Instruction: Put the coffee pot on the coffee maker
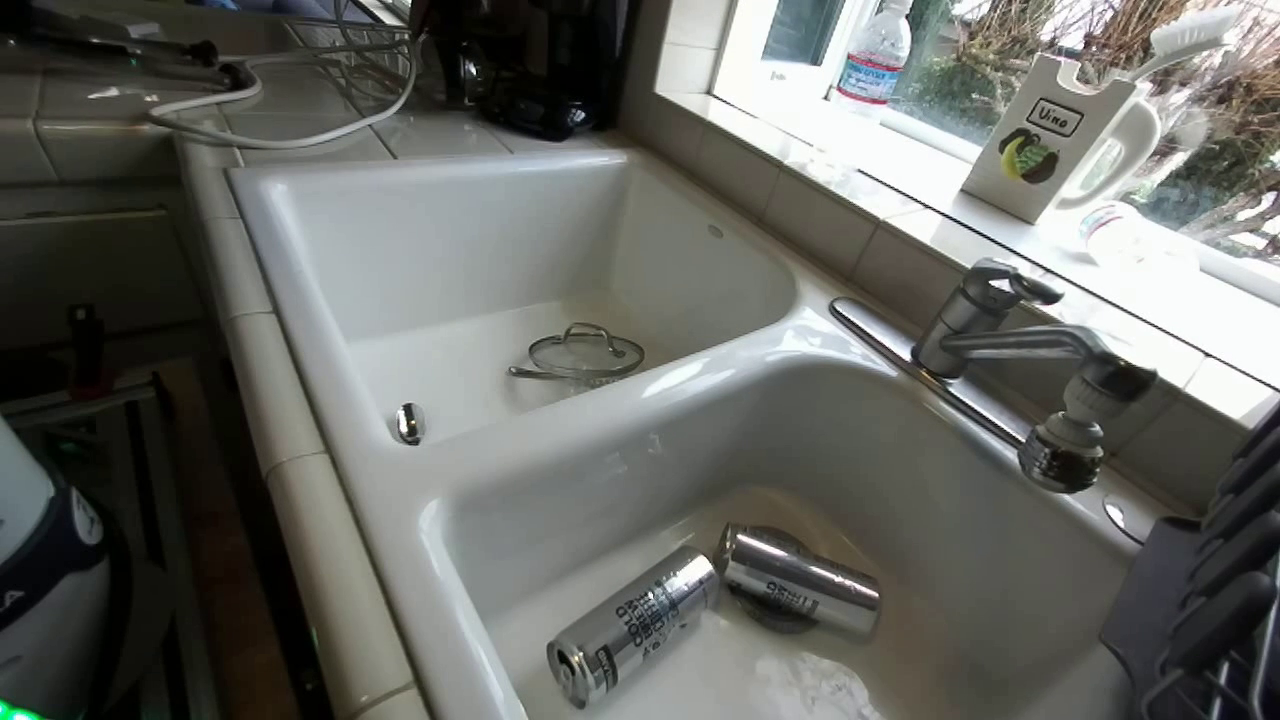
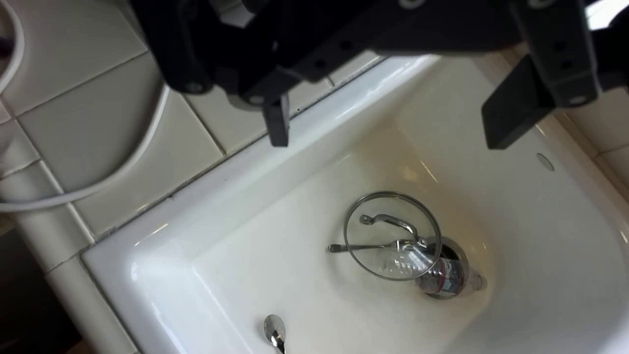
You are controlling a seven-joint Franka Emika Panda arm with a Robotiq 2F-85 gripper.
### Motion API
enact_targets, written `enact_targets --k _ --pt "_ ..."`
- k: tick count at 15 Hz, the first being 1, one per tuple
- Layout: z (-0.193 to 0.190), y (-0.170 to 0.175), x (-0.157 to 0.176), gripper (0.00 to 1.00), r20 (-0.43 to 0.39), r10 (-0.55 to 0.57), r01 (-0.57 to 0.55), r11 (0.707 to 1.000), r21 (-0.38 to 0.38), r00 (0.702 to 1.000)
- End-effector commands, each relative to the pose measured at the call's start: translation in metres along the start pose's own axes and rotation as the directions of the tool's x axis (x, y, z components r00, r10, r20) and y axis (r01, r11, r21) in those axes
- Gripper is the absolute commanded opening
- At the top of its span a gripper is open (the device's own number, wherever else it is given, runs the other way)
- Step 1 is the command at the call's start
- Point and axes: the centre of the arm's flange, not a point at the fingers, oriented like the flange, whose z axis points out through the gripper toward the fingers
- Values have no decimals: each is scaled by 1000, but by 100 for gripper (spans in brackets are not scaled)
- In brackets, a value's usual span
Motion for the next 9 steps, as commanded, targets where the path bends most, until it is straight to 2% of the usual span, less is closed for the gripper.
enact_targets --k 1,2,4,7,9 --pt "15 0 16 100 -28 -76 76 997 27 997" --pt "23 -3 24 100 -59 -113 115 992 42 992" --pt "39 -10 43 100 -174 -169 182 982 59 970" --pt "69 -22 64 100 -343 -194 232 970 71 919" --pt "86 -29 71 100 -426 -186 243 967 82 886"
